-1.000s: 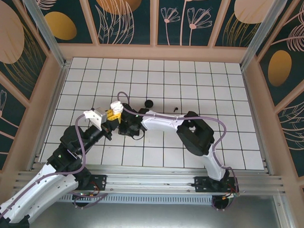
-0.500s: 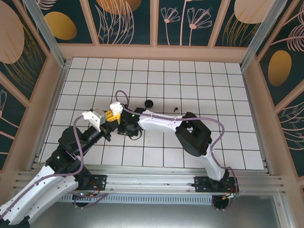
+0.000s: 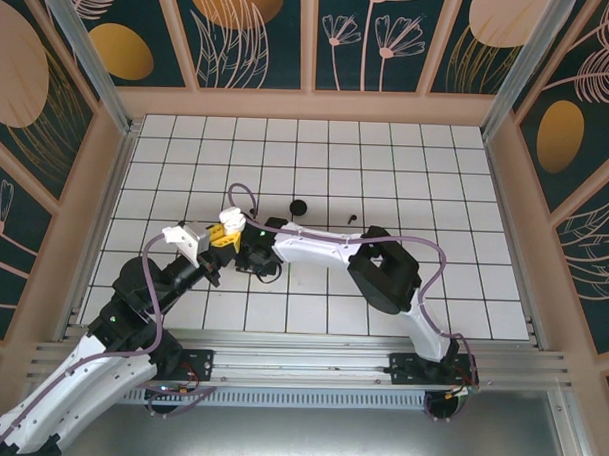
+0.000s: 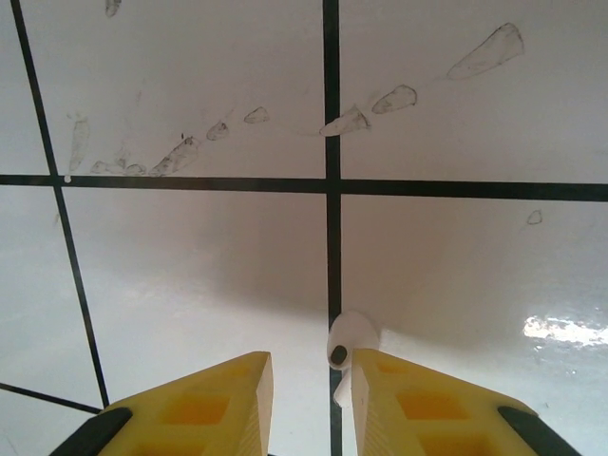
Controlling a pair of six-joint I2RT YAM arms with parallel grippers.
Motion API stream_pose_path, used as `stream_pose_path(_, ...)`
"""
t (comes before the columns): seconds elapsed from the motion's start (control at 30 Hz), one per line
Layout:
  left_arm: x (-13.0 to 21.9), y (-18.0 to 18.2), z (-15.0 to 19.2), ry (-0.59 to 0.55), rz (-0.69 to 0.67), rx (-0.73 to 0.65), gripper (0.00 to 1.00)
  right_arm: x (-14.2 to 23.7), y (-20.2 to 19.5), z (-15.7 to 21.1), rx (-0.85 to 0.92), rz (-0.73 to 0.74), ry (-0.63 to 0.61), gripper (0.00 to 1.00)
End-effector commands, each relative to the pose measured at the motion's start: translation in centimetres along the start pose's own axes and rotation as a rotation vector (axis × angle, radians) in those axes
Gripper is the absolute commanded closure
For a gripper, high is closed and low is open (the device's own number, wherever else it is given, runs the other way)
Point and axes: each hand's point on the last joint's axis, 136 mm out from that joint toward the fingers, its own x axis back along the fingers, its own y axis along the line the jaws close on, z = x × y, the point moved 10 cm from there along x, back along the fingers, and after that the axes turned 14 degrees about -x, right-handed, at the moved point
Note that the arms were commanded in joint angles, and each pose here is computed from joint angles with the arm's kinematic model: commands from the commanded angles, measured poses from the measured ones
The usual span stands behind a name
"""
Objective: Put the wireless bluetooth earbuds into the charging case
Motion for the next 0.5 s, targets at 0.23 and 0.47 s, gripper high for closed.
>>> stream_pose_path(0.23,0.5,-0.3,-0.1,-0.012,0.035,0.017,0.99,-1.2,-0.4,0.2,-0.006,0.062,-0.020,0.72)
stream_pose_path(0.47,0.5,-0.3,-0.1,-0.010,0.035,0.019,0.99,-1.9,-0.5,-0.2,0.005,0.081,-0.020,0.76)
